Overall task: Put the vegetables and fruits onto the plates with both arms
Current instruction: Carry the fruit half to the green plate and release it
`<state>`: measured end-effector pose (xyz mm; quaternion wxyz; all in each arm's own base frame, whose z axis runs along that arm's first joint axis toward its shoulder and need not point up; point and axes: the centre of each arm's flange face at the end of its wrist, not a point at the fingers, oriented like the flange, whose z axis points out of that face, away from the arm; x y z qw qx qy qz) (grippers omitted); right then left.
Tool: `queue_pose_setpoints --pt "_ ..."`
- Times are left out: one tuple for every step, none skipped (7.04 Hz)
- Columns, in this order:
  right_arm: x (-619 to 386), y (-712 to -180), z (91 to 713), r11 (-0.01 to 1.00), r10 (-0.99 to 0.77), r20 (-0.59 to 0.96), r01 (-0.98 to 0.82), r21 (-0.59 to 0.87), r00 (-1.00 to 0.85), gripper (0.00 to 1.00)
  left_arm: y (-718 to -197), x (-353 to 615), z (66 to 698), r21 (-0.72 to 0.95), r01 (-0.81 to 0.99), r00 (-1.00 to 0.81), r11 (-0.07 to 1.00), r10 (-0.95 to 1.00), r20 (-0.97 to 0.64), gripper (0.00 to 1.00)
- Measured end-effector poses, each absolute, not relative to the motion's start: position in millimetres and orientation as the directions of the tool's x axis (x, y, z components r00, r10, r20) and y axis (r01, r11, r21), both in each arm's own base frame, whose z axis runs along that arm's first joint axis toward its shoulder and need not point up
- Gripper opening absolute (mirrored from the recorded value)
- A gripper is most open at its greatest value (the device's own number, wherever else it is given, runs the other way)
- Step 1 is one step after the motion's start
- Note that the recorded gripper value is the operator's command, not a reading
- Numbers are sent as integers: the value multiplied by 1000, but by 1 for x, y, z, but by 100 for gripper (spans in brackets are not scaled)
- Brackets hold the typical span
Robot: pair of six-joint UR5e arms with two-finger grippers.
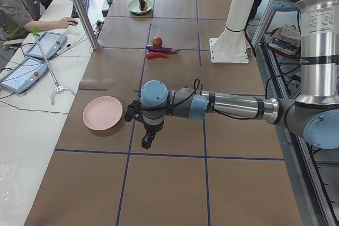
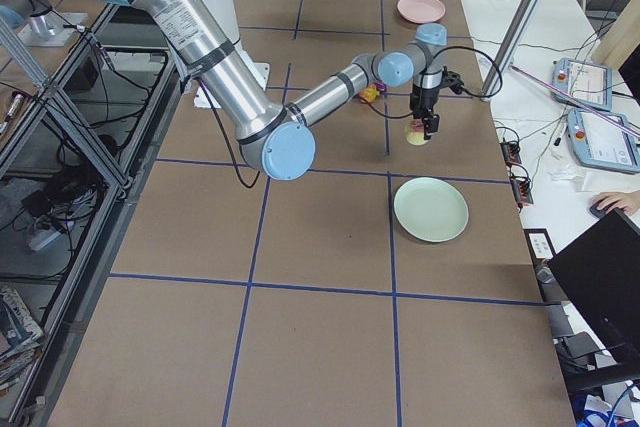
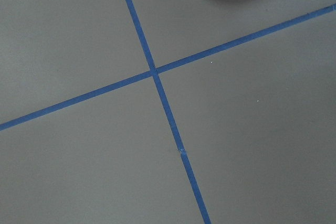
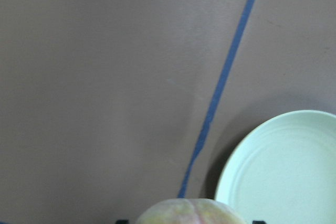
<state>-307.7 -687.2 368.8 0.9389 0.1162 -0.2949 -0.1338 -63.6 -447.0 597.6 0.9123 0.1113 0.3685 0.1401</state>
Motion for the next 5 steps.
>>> queue_pose_setpoints --pt "-285 -708 422 922 -360 511 212 325 781 10 -447 -63 598 307 -174 689 936 338 -641 100" --pt "-267 -717 469 910 -392 490 248 333 778 18 -447 -63 598 307 -174 689 936 338 -641 100" --pt "-255 -715 503 906 -405 478 273 322 779 25 -447 -62 597 307 -176 688 935 340 -641 100" --pt "-248 -708 526 907 -408 474 287 309 780 36 -448 -61 597 307 -179 687 935 342 -641 100" --pt "-244 -701 538 907 -409 474 293 302 780 64 -448 -60 598 307 -180 687 935 343 -641 100"
